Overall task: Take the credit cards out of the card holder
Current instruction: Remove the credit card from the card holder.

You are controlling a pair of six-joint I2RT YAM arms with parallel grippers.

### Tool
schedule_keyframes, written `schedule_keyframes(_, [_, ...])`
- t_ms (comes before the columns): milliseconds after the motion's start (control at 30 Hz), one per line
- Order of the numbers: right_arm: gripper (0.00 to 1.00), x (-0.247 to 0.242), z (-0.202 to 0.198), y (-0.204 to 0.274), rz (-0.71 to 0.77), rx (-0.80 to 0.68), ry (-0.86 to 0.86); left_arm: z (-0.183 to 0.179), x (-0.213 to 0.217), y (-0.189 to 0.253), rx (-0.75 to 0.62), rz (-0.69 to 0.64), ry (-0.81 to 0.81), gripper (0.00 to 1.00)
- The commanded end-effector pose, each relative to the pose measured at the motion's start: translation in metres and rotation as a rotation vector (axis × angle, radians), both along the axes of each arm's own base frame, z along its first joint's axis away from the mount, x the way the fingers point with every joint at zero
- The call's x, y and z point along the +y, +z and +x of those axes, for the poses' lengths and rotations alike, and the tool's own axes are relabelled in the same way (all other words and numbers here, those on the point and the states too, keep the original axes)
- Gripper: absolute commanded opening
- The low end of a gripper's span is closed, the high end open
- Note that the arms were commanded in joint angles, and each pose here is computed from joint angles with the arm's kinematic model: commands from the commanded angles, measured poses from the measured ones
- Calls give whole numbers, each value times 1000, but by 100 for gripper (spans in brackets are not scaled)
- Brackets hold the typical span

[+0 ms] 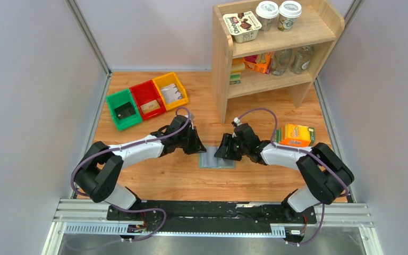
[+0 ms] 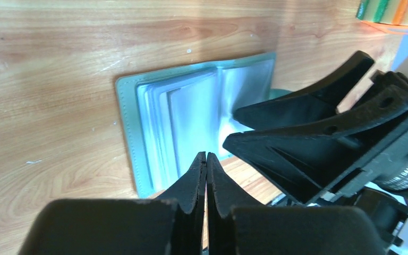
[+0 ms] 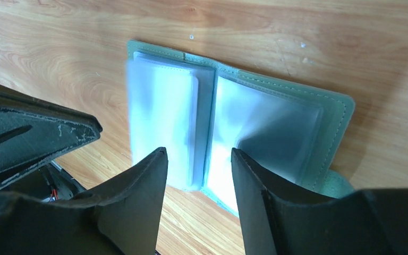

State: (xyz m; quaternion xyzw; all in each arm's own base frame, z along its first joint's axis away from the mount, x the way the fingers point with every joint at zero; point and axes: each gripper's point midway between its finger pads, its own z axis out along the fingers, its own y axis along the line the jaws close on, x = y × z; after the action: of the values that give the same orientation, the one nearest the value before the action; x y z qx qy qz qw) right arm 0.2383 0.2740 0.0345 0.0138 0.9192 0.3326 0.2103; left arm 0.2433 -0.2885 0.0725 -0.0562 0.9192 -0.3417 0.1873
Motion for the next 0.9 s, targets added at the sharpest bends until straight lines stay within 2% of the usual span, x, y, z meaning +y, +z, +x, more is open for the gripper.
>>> schedule_keyframes(0, [54,-17,-7,-1,-74,-11,-19,7,2,13,-67,37,-13,1])
schedule_keyframes(200, [61,-18,-6,16,-81,-50,-9,5,7,8,-63,68,-12,0])
schedule_keyframes(267, [61,-19,-6,19,-84,-58,-6,5,7,7,-58,65,-9,3])
schedule_keyframes(300, [59,-20,-5,20,-90,-65,-8,5,6,8,-56,57,-10,9])
schedule_keyframes(333, [53,-22,-4,20,-101,-70,-13,5,5,9,-57,52,-9,12])
schedule_keyframes(367, [46,-25,-4,17,-116,-70,-16,5,3,11,-58,46,-10,20])
schedule_keyframes(433, [36,-29,-2,12,-141,-66,-18,6,1,13,-60,44,-13,27])
schedule_keyframes(500, [31,-30,-2,6,-158,-52,-13,6,-1,15,-65,46,-19,31])
schedule_keyframes(667, [26,-39,-5,-11,-191,-3,-35,7,-7,11,-41,56,-14,40])
schedule_keyframes(867, [24,-47,-11,-23,-194,35,-59,9,-10,3,-19,72,1,44])
